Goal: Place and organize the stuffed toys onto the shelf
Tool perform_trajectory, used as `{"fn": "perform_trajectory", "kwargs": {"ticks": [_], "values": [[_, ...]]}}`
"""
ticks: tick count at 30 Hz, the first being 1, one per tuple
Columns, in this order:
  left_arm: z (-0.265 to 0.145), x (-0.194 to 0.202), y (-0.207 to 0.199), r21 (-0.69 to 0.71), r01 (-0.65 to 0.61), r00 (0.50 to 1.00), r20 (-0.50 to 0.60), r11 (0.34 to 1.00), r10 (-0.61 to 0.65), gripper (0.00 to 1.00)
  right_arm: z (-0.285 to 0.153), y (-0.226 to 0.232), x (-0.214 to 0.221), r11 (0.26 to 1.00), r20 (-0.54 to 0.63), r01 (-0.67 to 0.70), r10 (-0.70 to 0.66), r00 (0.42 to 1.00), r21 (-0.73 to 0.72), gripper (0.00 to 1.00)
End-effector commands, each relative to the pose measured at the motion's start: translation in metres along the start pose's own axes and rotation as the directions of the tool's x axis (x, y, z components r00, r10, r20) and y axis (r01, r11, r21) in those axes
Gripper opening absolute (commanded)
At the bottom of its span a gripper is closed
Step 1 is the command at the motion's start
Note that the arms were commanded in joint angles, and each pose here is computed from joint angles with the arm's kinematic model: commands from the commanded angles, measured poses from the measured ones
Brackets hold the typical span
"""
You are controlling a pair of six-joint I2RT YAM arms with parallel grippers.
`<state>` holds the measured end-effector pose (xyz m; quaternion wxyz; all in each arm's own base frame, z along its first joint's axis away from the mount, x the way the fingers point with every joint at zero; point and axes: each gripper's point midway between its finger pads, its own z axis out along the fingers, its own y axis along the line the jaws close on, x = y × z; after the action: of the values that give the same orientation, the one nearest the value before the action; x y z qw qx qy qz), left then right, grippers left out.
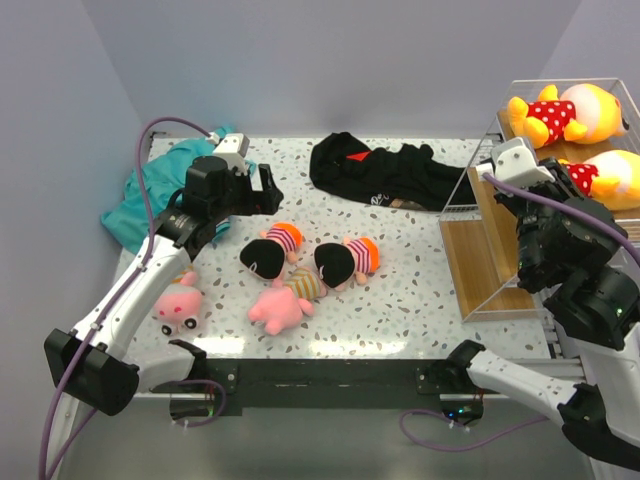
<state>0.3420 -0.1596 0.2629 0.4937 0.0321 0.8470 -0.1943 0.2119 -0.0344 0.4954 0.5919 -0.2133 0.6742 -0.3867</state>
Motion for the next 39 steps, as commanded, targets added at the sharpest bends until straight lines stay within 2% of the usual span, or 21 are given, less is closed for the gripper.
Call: {"fn": "perform_trajectory", "kwargs": {"ticks": [1,8,14,20,25,29,35,37,38,39], "values": [[-0.001,-0.008,0.001,0.004,-0.018,0.999,0.040,1.000,0.018,1.00,-0.003,-0.009,0.004,0.998,-0.020,0.061,-0.061,0.998,0.013,0.42],[-0.002,-0.008,0.001,0.005,-0.018,0.999,0.042,1.000,0.018,1.00,0.001,-0.002,0.004,0.997,-0.036,0.082,-0.082,0.996,0.004,0.51],[-0.002,-0.008,0.001,0.006,-0.019,0.999,0.043,1.000,0.018,1.00,0.005,-0.004,0.004,0.989,-0.083,0.144,-0.140,0.987,0.045,0.50],[-0.005,-0.009,0.001,0.005,-0.022,0.999,0.048,1.000,0.022,1.00,0.011,-0.005,-0.006,0.990,-0.052,0.111,-0.107,0.993,0.091,0.52],[-0.007,-0.009,0.003,-0.005,-0.023,0.998,0.058,1.000,0.023,1.00,0.013,-0.002,-0.007,0.989,-0.058,0.119,-0.115,0.992,0.084,0.57],[-0.009,-0.011,0.002,-0.001,-0.022,0.998,0.064,1.000,0.022,1.00,0.015,-0.005,-0.017,0.995,-0.051,0.073,-0.070,0.996,0.071,0.67],[-0.015,-0.015,0.009,-0.039,-0.017,0.996,0.092,0.999,0.020,1.00,0.025,-0.006,-0.048,0.999,0.008,-0.013,0.013,1.000,0.036,0.75],[-0.018,-0.016,0.011,-0.048,-0.017,0.994,0.108,0.999,0.022,1.00,0.024,-0.013,-0.062,0.996,0.049,-0.083,0.082,0.995,0.015,0.76],[-0.023,-0.020,0.010,-0.043,-0.015,0.991,0.129,0.999,0.020,1.00,0.031,0.005,-0.080,0.988,0.088,-0.145,0.150,0.985,-0.056,0.77],[-0.026,-0.023,0.009,-0.038,-0.013,0.990,0.143,0.999,0.018,1.00,0.025,-0.005,-0.085,0.976,0.112,-0.201,0.210,0.971,-0.085,0.78]]}}
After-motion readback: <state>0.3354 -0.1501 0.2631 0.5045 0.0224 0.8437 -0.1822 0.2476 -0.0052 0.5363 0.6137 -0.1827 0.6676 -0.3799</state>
